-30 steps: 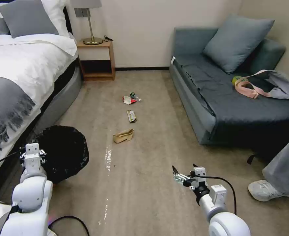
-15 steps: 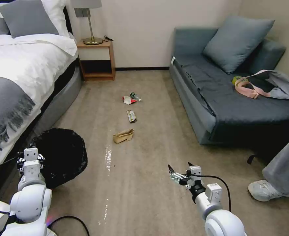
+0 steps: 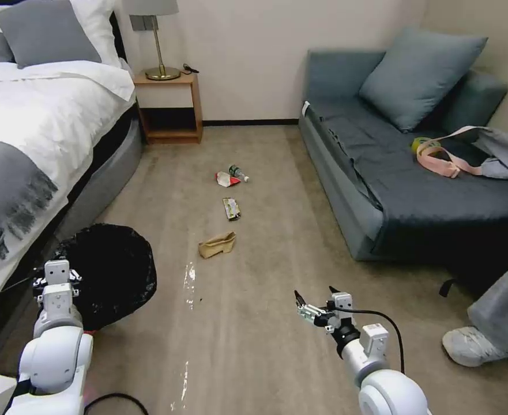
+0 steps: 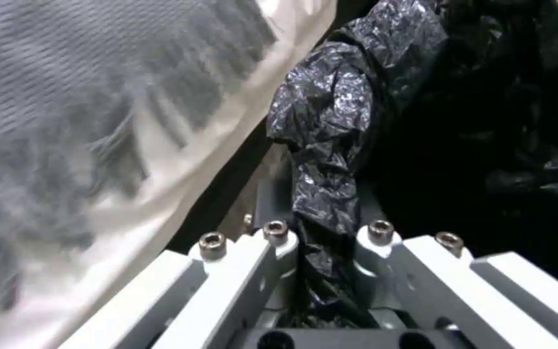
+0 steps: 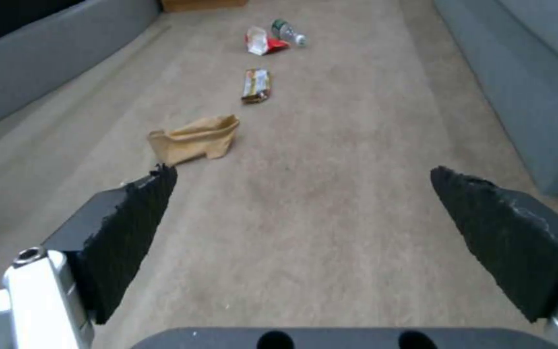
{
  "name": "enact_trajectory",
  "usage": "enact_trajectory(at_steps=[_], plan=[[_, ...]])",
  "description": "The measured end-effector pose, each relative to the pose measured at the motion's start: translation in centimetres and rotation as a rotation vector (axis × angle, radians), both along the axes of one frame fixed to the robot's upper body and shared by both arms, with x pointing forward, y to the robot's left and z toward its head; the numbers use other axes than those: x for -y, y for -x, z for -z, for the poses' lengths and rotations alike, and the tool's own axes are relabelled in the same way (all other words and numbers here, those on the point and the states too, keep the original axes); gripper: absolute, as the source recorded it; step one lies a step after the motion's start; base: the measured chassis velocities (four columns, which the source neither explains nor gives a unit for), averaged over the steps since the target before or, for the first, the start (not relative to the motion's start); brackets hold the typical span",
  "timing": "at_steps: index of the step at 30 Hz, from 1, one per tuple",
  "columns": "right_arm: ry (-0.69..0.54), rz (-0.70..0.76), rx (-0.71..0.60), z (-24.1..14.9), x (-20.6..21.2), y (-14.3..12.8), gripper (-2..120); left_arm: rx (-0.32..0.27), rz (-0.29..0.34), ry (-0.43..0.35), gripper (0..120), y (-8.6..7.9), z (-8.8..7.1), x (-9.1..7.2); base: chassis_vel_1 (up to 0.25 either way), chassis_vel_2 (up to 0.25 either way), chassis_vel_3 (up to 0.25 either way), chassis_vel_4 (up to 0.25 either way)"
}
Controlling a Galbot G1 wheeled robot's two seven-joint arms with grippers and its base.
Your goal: Pick up the trash bin, then pick up the garbage on the floor and place it into the trash bin.
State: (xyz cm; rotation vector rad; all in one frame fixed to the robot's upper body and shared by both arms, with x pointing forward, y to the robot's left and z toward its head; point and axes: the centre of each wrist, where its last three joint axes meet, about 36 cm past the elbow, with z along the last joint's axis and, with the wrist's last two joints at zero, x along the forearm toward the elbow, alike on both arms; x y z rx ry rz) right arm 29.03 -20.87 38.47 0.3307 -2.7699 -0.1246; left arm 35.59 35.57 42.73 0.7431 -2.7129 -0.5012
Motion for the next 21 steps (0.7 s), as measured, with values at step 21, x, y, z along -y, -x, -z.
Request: enact_trajectory(at_steps=[21], plan=[[0.009,-0.009,-0.011,0.66,-0.39,-0.05,100,0.004,0.002,0.001,5,-0.33,0.01,-0.25,-0.119,0.116,0.118,-0.116]])
